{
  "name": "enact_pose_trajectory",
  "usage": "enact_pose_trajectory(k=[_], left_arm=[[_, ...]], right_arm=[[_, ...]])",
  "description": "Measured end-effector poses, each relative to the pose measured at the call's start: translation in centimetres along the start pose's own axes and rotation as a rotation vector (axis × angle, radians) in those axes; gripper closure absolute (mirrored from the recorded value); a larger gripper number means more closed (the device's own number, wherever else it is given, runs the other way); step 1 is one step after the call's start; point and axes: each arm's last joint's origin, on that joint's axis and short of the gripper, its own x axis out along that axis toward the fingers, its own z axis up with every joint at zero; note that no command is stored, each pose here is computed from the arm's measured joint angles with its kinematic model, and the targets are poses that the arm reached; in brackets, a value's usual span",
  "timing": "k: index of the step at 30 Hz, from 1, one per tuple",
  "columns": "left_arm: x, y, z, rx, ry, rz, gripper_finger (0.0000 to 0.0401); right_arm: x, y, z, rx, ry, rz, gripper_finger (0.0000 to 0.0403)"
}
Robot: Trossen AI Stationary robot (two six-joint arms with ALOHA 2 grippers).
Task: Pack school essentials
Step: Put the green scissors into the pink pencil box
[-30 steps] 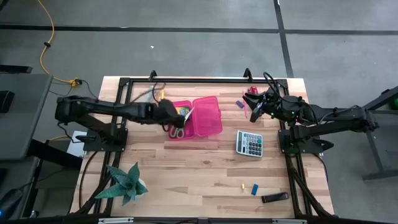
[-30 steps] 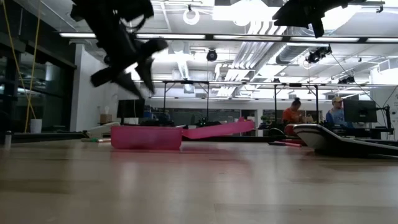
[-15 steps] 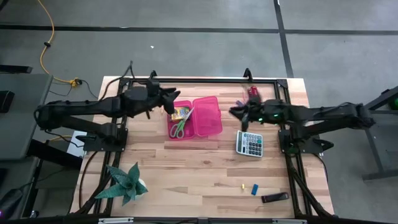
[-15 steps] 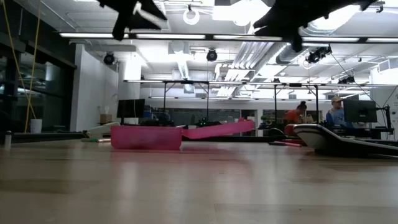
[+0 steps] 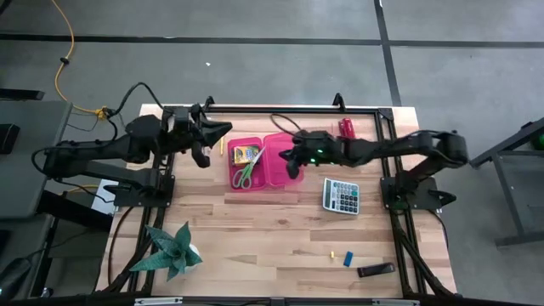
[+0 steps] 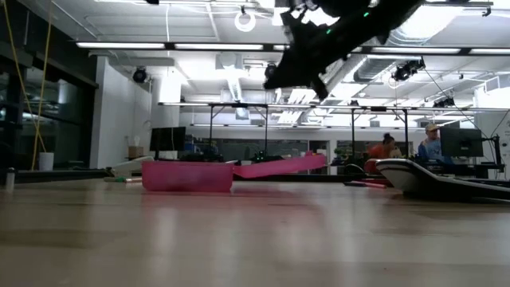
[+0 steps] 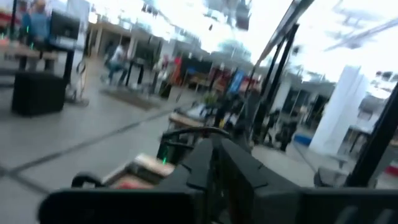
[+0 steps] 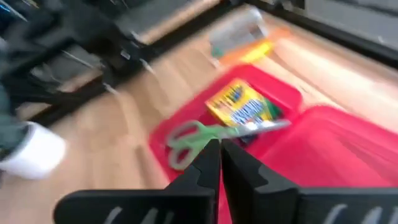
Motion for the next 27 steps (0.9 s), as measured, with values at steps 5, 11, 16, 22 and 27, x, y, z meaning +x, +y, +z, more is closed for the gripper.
enact_pose_trajectory(k=[5,11,16,22,27], left_arm=[[0.2,-0.3,-0.3,-0.016,0.016,-0.012,0.0399],[0.6,-0.2,-0.7,0.002,0.014,0.062,0.04],[0.7,-0.2,-0.8,0.001,0.016,0.071,0.0401],[0.7,-0.1,-0.7,0.001,0.008,0.1,0.0401],[0.7,0.0,-0.7,0.001,0.006,0.105,0.0401]], right_arm=[[4.1,-1.5,-0.2,0.028,0.111,-0.067,0.0401],[9.2,-3.4,-0.2,0.089,0.213,-0.124,0.0402],[11.8,-4.2,-0.3,0.077,0.309,-0.182,0.0403],[13.4,-4.3,0.3,0.043,0.345,-0.21,0.0403],[14.0,-4.2,1.2,0.002,0.303,-0.227,0.0403]])
